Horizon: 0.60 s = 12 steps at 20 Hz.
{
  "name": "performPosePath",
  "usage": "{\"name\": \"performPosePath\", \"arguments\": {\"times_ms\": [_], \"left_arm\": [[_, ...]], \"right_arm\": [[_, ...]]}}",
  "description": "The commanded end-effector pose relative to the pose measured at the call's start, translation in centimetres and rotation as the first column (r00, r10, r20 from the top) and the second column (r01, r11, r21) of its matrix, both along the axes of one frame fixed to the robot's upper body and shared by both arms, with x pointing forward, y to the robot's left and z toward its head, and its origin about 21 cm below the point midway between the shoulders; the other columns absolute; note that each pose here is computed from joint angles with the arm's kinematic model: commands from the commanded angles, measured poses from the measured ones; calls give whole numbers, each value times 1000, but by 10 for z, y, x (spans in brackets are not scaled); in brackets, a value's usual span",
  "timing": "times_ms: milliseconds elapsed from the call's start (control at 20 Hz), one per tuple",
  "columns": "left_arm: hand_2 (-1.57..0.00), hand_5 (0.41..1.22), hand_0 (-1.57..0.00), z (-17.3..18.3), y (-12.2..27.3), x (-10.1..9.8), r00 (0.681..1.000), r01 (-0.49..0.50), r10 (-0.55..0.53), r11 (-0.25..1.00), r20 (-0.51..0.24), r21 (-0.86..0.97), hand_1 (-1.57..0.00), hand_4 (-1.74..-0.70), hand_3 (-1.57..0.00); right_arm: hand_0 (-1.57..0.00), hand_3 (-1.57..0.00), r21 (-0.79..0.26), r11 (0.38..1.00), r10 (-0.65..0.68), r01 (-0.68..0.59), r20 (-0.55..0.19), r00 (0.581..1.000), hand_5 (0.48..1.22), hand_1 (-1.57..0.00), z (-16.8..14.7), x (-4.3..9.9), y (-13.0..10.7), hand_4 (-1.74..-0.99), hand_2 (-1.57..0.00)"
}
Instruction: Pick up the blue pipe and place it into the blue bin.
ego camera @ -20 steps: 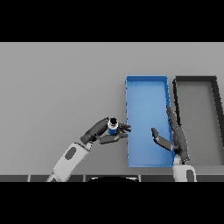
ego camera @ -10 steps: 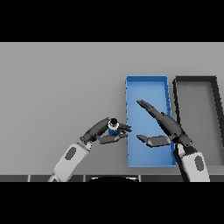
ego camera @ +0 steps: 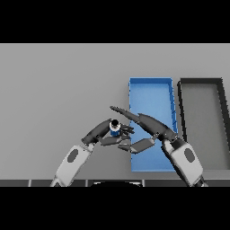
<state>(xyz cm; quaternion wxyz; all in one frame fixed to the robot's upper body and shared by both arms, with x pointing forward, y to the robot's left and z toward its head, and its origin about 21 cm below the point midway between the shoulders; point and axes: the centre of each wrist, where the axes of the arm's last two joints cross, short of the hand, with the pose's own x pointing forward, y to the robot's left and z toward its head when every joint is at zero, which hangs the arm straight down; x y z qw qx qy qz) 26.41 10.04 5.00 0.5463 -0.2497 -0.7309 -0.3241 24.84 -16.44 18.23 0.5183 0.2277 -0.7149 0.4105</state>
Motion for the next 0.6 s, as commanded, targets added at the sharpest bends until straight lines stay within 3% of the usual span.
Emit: {"name": "performPosePath", "arguments": {"times_ms": [0, 100, 250, 400, 450, 550], "left_arm": [[-1571, 1221, -1571, -1, 0, -1, 1000, 12, -12, 1000, -14, -1, -1571, -1465, -1571], [-1571, 1221, -1571, -6, -2, -1, 999, 15, -15, 1000, -46, 7, -1571, -1469, -1571], [-1571, 1221, -1571, -4, 3, -1, 999, -6, 7, 1000, -33, 21, -1571, -1469, -1571], [-1571, 1221, -1571, 0, 0, 0, 1000, -9, 10, 999, -29, 37, -1571, -1465, -1571], [-1571, 1221, -1571, 0, 4, 0, 999, -5, 7, 999, -32, 49, -1571, -1462, -1571], [-1571, 1221, -1571, -1, 1, -1, 999, 3, 1, 998, -52, 62, -1571, -1560, -1571]], "right_arm": [[1, 1, -19, 1000, 20, -20, 6, 1000, 551, -2, 3, 1, 7, -1242, -52], [-7, 1, -41, 999, 37, -36, 18, 999, 540, -16, 11, 7, 21, -1223, -66], [-23, 1, -88, 995, 58, -57, 9, 998, 521, -32, 13, 18, 30, -1186, -83], [-69, -44, -110, 991, 83, -81, 12, 996, 497, -108, 15, 25, 40, -1204, -166], [-168, -128, -120, 988, 96, -93, 18, 995, 487, -218, 13, 28, 45, -1233, -261], [-507, -401, -127, 984, 124, -122, 10, 992, 489, -530, 14, 32, 52, -1331, -538]]}}
